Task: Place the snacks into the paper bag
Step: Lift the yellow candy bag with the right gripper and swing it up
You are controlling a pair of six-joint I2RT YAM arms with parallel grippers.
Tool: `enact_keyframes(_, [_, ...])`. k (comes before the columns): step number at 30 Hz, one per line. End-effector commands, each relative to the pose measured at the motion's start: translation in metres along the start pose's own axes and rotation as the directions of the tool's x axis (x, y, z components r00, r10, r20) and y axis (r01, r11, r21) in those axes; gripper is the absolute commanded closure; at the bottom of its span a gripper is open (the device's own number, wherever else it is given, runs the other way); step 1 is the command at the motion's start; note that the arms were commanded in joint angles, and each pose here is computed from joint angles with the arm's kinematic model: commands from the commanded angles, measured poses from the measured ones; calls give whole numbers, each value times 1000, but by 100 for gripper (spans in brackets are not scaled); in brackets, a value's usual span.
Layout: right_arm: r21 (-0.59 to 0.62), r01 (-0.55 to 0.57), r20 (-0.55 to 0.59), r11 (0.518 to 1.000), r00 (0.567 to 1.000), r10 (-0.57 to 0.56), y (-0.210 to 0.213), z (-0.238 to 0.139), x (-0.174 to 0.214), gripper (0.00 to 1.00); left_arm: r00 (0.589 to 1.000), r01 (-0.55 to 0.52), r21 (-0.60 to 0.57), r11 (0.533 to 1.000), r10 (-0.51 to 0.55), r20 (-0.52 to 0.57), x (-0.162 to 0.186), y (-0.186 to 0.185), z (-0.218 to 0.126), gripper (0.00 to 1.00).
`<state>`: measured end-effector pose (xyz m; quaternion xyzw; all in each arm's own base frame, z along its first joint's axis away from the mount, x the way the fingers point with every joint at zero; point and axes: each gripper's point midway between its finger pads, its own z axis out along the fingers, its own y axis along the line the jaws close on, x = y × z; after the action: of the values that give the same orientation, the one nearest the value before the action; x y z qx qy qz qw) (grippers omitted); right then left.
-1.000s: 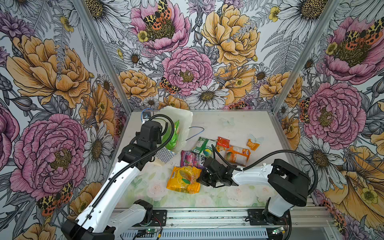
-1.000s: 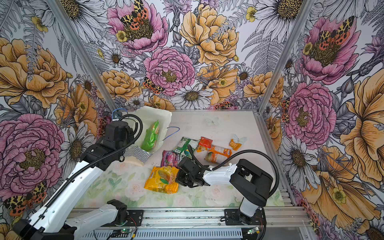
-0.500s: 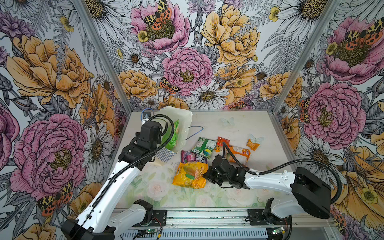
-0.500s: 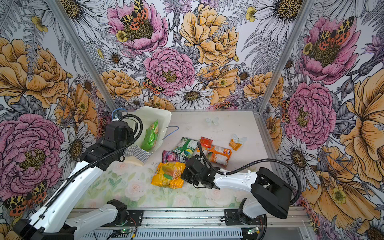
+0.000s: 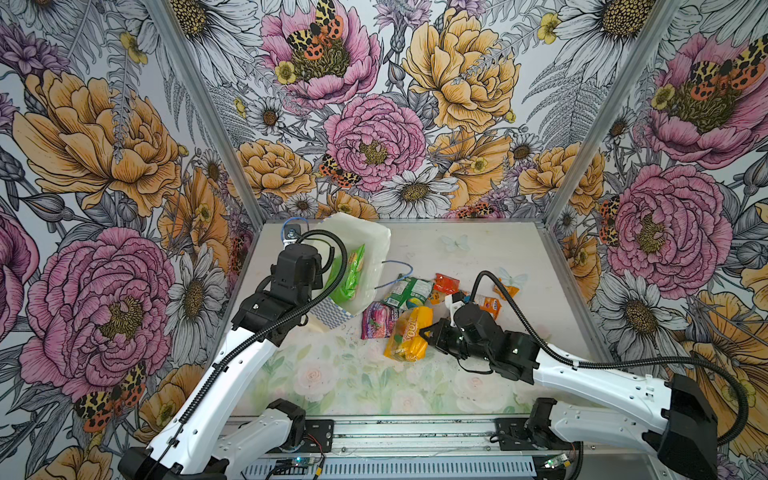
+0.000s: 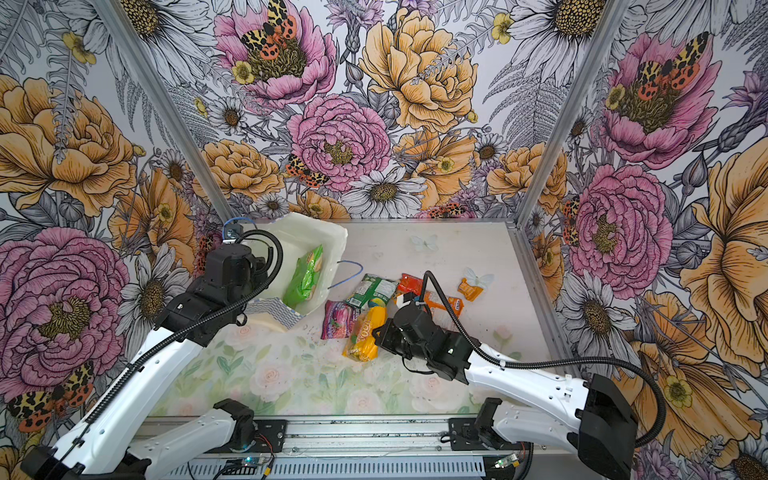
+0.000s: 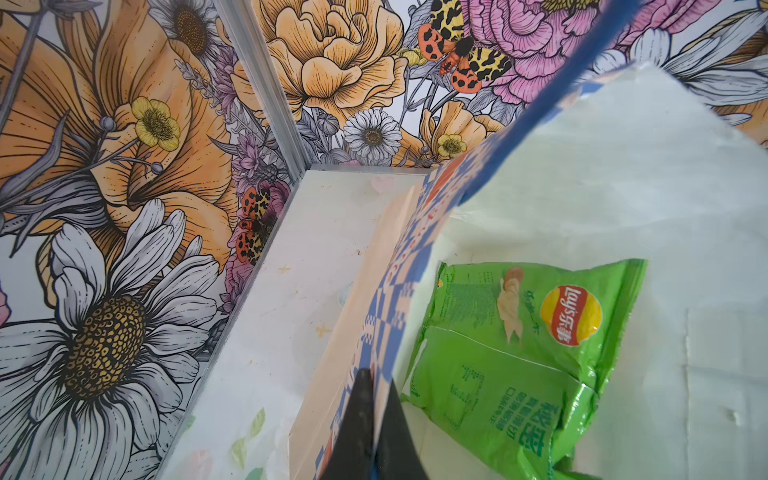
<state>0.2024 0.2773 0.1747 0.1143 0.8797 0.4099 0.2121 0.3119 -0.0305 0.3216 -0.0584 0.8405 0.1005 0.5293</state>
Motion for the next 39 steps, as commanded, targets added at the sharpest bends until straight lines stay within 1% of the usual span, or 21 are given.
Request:
enact_keyframes(1, [-79, 57, 107, 995, 993, -49, 34, -27, -29, 100, 999, 9, 53, 999, -11, 40, -8, -9, -4, 100])
enact_keyframes(6, [-90, 87, 144, 992, 987, -73, 46, -45, -43, 100, 999, 7, 61, 998, -10, 38, -7, -10, -3, 100])
enact_keyframes(18, [-84, 130, 198, 988, 974, -111, 57, -70, -62, 100, 1000, 2, 62, 998, -4, 31, -6, -12, -1, 100])
enact_keyframes(23, [-32, 106, 236, 994, 967, -96, 51, -83, -75, 100, 999, 1, 62, 998, -3, 33, -6, -12, -1, 100])
enact_keyframes(25, [-47, 114, 247, 992, 964, -100, 57, -90, -78, 100, 999, 5, 64, 998, -7, 35, -7, -12, -2, 100])
enact_keyframes(28, [-44, 127, 295, 991, 949, -109, 64, -105, -94, 100, 999, 5, 67, 998, -7, 34, -7, -13, -2, 100])
enact_keyframes(39, [-14, 265, 444, 964, 865, -232, 126, -157, -142, 100, 999, 9, 79, 997, -11, 32, -6, -15, -2, 100])
